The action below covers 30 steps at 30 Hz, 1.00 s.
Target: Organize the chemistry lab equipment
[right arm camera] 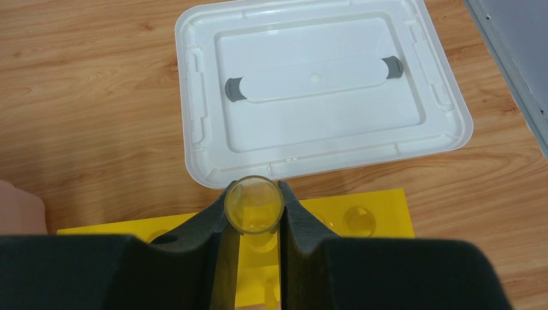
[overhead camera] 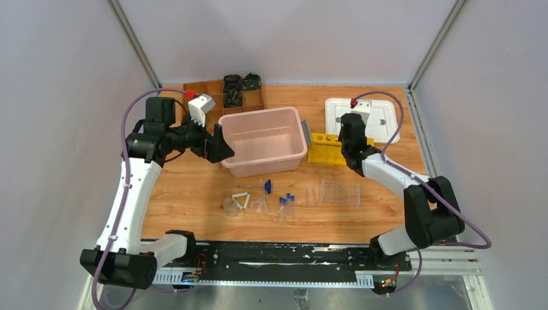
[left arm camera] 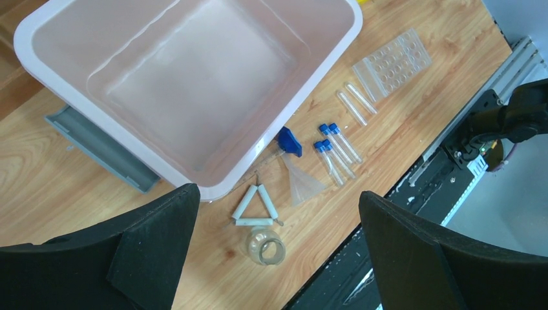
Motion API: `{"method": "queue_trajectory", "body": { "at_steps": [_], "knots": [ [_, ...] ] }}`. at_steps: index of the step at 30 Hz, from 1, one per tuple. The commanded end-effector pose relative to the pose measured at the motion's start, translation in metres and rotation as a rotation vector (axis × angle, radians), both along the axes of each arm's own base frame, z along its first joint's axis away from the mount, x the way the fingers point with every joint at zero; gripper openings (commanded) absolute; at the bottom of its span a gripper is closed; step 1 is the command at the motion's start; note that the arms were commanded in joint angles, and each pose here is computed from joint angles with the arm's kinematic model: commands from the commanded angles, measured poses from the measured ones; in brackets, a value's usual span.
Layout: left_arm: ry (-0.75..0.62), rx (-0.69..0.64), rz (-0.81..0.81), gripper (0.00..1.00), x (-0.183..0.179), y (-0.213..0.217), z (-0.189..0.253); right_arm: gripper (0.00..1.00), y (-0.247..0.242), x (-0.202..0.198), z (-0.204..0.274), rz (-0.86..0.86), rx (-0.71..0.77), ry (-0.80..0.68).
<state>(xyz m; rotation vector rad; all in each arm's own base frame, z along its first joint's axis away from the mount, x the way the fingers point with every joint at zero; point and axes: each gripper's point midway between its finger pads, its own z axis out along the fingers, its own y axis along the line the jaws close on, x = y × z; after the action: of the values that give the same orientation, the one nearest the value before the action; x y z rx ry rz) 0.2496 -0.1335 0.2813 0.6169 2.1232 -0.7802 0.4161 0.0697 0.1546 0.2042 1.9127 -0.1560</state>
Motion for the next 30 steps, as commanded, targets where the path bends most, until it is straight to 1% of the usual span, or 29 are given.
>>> {"method": "queue_trajectory", "body": {
  "at_steps": [1, 3, 6, 9, 11, 13, 15, 18, 20, 21, 23, 26, 28, 30],
  "knots": [
    [-0.028, -0.003, 0.021, 1.0, 0.001, 0.002, 0.012, 0.0, 0.004, 0.001, -0.006, -0.009, 0.0, -0.015],
    [-0.033, -0.003, 0.023, 1.0, 0.001, 0.002, 0.014, 0.02, 0.005, 0.0, -0.009, -0.006, -0.01, -0.007],
    [-0.031, -0.002, 0.032, 1.0, 0.001, 0.003, 0.014, 0.15, 0.005, -0.002, -0.007, -0.004, -0.021, -0.001],
    [-0.023, -0.002, 0.043, 1.0, 0.002, 0.003, 0.013, 0.33, 0.006, -0.006, 0.002, 0.006, -0.006, -0.015],
    [-0.018, -0.006, 0.053, 1.0, 0.002, 0.003, 0.014, 0.47, 0.006, -0.009, 0.015, 0.008, 0.012, -0.028],
    [-0.021, -0.009, 0.059, 1.0, 0.002, 0.004, 0.016, 0.59, 0.006, -0.014, 0.033, 0.009, 0.036, -0.025],
    [-0.025, -0.016, 0.065, 1.0, 0.001, 0.004, 0.02, 0.63, 0.005, -0.021, 0.053, 0.001, 0.061, -0.025],
    [-0.026, -0.039, 0.065, 1.0, -0.005, 0.001, 0.029, 0.66, 0.007, -0.039, 0.086, 0.009, 0.114, -0.021],
    [-0.038, -0.051, 0.059, 1.0, -0.009, 0.0, 0.035, 0.67, 0.009, -0.054, 0.107, 0.016, 0.146, -0.009],
    [-0.045, -0.053, 0.059, 1.0, -0.01, 0.0, 0.037, 0.65, 0.012, -0.062, 0.114, 0.025, 0.165, 0.003],
    [-0.053, -0.052, 0.063, 1.0, -0.011, 0.001, 0.039, 0.58, 0.023, -0.079, 0.124, 0.074, 0.191, 0.023],
    [-0.056, -0.046, 0.072, 1.0, -0.011, 0.002, 0.038, 0.53, 0.047, -0.102, 0.119, 0.153, 0.183, 0.085],
    [-0.06, -0.044, 0.071, 1.0, -0.012, 0.003, 0.038, 0.49, 0.065, -0.117, 0.105, 0.209, 0.2, 0.152],
    [-0.07, -0.037, 0.075, 1.0, -0.012, 0.004, 0.039, 0.43, 0.084, -0.132, 0.083, 0.263, 0.235, 0.231]
  ]
}}
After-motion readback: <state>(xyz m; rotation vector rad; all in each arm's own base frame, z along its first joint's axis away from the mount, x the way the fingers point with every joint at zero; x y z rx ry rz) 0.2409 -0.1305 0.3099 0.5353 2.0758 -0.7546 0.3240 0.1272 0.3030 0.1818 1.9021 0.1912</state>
